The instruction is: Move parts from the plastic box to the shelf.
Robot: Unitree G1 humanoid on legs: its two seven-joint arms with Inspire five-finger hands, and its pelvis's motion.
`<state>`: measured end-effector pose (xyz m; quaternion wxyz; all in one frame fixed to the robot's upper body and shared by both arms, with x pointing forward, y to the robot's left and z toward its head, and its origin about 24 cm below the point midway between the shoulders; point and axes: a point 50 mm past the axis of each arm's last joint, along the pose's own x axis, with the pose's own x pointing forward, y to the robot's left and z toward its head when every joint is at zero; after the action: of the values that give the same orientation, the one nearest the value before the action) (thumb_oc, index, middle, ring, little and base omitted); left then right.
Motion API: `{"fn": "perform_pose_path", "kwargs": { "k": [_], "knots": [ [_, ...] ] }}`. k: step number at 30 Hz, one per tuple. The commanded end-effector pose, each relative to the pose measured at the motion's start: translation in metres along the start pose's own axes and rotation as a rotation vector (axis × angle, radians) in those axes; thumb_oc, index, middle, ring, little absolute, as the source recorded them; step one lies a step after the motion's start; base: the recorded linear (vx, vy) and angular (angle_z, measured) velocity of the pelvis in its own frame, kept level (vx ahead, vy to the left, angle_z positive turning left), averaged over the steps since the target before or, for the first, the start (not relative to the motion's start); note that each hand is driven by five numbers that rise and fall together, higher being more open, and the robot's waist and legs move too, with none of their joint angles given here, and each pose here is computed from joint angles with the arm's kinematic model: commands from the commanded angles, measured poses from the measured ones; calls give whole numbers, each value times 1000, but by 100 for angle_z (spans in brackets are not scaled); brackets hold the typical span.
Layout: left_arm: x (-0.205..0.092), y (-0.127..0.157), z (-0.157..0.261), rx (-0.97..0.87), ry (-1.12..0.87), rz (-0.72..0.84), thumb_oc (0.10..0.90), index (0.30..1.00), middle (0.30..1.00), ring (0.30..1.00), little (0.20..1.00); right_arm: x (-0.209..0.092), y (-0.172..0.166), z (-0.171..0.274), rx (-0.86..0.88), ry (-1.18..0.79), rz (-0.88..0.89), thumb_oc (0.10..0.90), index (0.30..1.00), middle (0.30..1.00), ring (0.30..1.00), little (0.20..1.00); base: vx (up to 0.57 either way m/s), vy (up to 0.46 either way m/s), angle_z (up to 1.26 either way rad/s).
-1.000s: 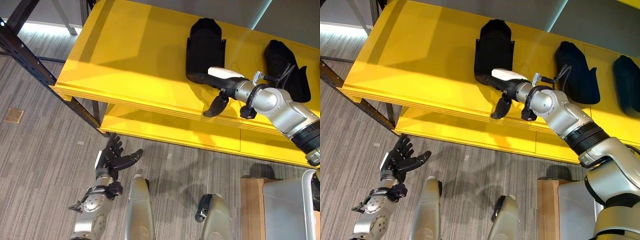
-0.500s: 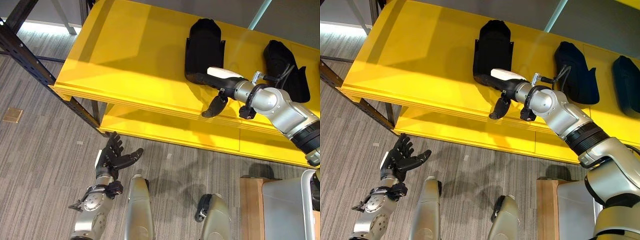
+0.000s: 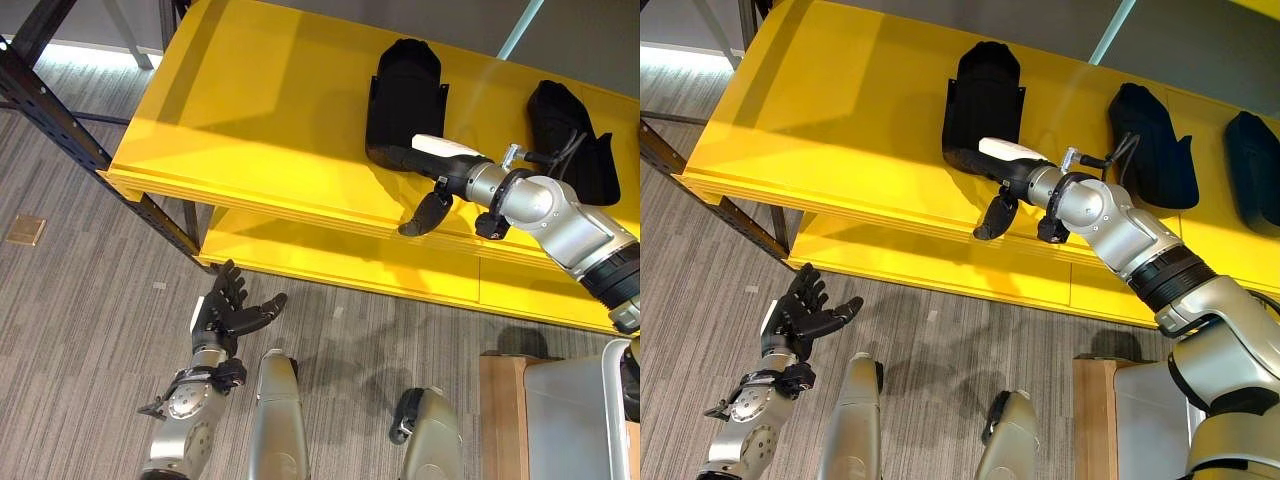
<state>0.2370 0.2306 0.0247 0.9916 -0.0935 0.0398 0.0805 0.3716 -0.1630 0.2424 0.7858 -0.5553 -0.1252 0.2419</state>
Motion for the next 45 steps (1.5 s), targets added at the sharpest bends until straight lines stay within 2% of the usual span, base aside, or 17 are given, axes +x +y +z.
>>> {"fn": "perform_pose_path", "kwargs": {
  "k": [1, 8, 11, 16, 29, 34, 45],
  "knots": [
    [8, -5, 39, 37, -196, -52, 900, 1000, 1000, 1000, 1000, -3, -28, 19, 60, -111, -141, 900, 1000, 1000, 1000, 1000, 0, 0, 0],
    [8, -3, 41, 39, -203, -48, 900, 1000, 1000, 1000, 1000, -11, -47, 23, -9, -107, -172, 900, 1000, 1000, 1000, 1000, 0, 0, 0],
    [7, 0, 40, 37, -201, -41, 900, 1000, 1000, 1000, 1000, -23, -67, 24, -63, -96, -228, 900, 1000, 1000, 1000, 1000, 0, 0, 0],
    [6, 3, 40, 35, -198, -36, 900, 1000, 1000, 1000, 1000, -38, -83, 23, -142, -66, -240, 900, 1000, 1000, 1000, 1000, 0, 0, 0],
    [4, 8, 39, 41, -193, -33, 900, 1000, 1000, 1000, 1000, -59, -94, 31, -239, -72, -229, 900, 1000, 1000, 1000, 1000, 0, 0, 0],
    [3, 9, 40, 42, -195, -30, 900, 1000, 1000, 1000, 1000, -64, -98, 45, -245, -145, -257, 900, 1000, 1000, 1000, 1000, 0, 0, 0],
    [-2, 14, 38, 33, -197, 8, 900, 1000, 1000, 1000, 1000, -90, -86, 48, -156, -273, -371, 900, 1000, 1000, 1000, 1000, 0, 0, 0]
  ]
}}
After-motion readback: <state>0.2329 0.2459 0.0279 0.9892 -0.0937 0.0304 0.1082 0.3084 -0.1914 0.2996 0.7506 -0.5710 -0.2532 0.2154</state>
